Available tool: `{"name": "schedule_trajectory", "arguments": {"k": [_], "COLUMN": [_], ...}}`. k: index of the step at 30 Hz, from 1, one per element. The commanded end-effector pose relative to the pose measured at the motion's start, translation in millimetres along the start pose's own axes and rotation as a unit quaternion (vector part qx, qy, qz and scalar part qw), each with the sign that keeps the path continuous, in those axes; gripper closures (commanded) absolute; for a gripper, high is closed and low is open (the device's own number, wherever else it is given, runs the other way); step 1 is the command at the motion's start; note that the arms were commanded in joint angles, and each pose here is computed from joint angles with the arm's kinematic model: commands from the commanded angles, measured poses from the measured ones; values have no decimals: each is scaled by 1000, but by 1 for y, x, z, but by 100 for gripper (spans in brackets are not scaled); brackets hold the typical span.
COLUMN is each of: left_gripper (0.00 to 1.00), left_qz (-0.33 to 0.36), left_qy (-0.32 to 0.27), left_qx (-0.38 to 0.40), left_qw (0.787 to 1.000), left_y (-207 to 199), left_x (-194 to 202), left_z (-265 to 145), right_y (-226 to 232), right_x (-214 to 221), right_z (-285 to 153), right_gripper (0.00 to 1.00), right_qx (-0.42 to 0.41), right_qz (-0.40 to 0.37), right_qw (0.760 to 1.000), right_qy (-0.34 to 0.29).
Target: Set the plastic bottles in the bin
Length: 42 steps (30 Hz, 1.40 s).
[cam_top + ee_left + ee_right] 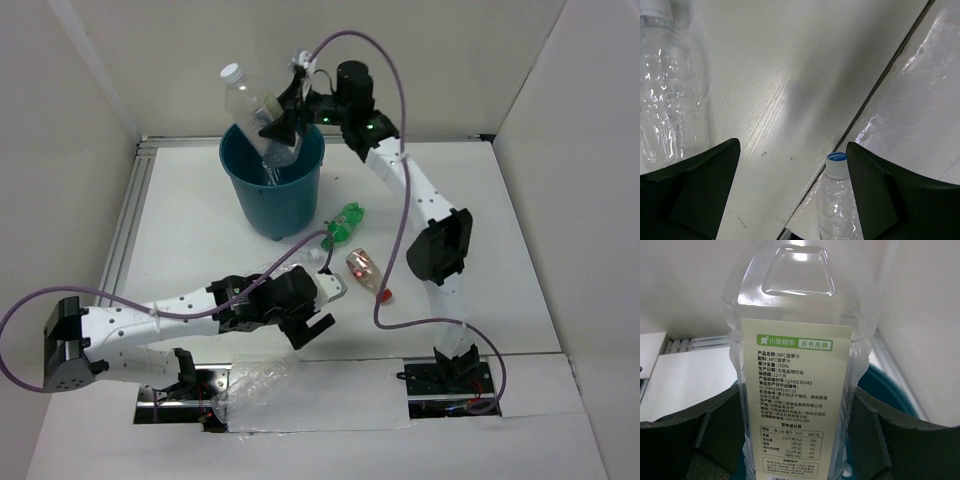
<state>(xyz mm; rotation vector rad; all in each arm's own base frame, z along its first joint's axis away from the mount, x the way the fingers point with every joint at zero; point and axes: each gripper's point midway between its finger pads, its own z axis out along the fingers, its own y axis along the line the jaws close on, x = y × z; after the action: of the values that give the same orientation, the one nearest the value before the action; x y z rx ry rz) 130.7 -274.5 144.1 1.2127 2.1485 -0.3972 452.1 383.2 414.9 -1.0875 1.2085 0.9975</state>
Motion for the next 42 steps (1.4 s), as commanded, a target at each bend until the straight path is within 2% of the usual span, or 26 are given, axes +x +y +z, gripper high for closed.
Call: {"name": "schedule_trajectory", "arguments": {"k": [1, 3, 4, 5, 11, 12, 13, 14, 15, 16, 17, 18, 19, 20, 21, 22, 28, 29, 35, 37, 40, 41, 42], "left_gripper": [0, 0, 0, 0, 0, 0, 0, 0, 0, 0, 0, 0, 0, 0, 0, 0, 0, 0, 2, 8, 46, 82, 88], "left_qz": [-4, -1, -1, -5, 11, 17, 17, 20, 15, 13, 14, 6, 1, 3, -3, -5, -15, -13, -27, -26, -34, -34, -34], "left_qy": [52, 81, 94, 101, 165, 183, 190, 193, 201, 195, 218, 225, 227, 243, 255, 262, 293, 303, 297, 302, 307, 307, 299], "left_qx": [-19, -20, -8, -5, 3, 7, 10, 17, 19, 29, 26, 23, 26, 29, 31, 39, 37, 34, 16, 15, 10, 10, 7], "left_qw": [998, 996, 996, 995, 986, 983, 982, 981, 979, 980, 976, 974, 973, 970, 966, 964, 955, 952, 954, 953, 951, 951, 954], "left_y": [4, 1, -4, -6, -14, -16, -17, -21, -23, -27, -29, -29, -32, -37, -41, -46, -54, -52, -52, -52, -53, -53, -52], "left_x": [12, 24, 28, 30, 53, 58, 59, 58, 59, 50, 57, 56, 51, 56, 62, 64, 92, 100, 107, 109, 113, 113, 108], "left_z": [-3, 3, 7, 9, 28, 31, 31, 27, 26, 23, 22, 20, 19, 19, 18, 16, 15, 15, 33, 37, 40, 40, 41], "right_y": [0, -7, -7, -11, -49, -55, -68, -62, -63, -71, -62, -60, -63, -55, -49, -52, -28, -26, 4, 15, 28, 34, 38], "right_x": [-18, -6, -12, -15, -30, -5, 2, -7, 2, 32, 28, 54, 62, 52, 74, 77, 94, 109, 127, 127, 137, 139, 140], "right_z": [17, 18, 16, 9, -66, -79, -104, -123, -138, -162, -177, -189, -209, -220, -230, -245, -274, -279, -285, -287, -293, -298, -299], "right_gripper": [57, 24, 2, 0, 0, 0, 0, 0, 0, 0, 0, 0, 0, 0, 0, 0, 0, 0, 0, 0, 2, 2, 4], "right_qx": [-6, 8, 16, 23, 109, 122, 142, 151, 158, 181, 186, 194, 213, 219, 223, 239, 245, 249, 242, 241, 244, 247, 246], "right_qz": [-20, 5, 3, 3, 29, 52, 53, 51, 57, 84, 85, 100, 111, 99, 125, 126, 155, 171, 191, 190, 195, 191, 189], "right_qw": [999, 1000, 999, 999, 994, 991, 988, 987, 985, 978, 976, 972, 966, 967, 962, 958, 952, 947, 944, 945, 942, 942, 942], "right_qy": [-38, -27, -29, -28, -6, 18, 27, 29, 41, 64, 68, 88, 93, 85, 97, 96, 100, 107, 114, 117, 123, 127, 130]}}
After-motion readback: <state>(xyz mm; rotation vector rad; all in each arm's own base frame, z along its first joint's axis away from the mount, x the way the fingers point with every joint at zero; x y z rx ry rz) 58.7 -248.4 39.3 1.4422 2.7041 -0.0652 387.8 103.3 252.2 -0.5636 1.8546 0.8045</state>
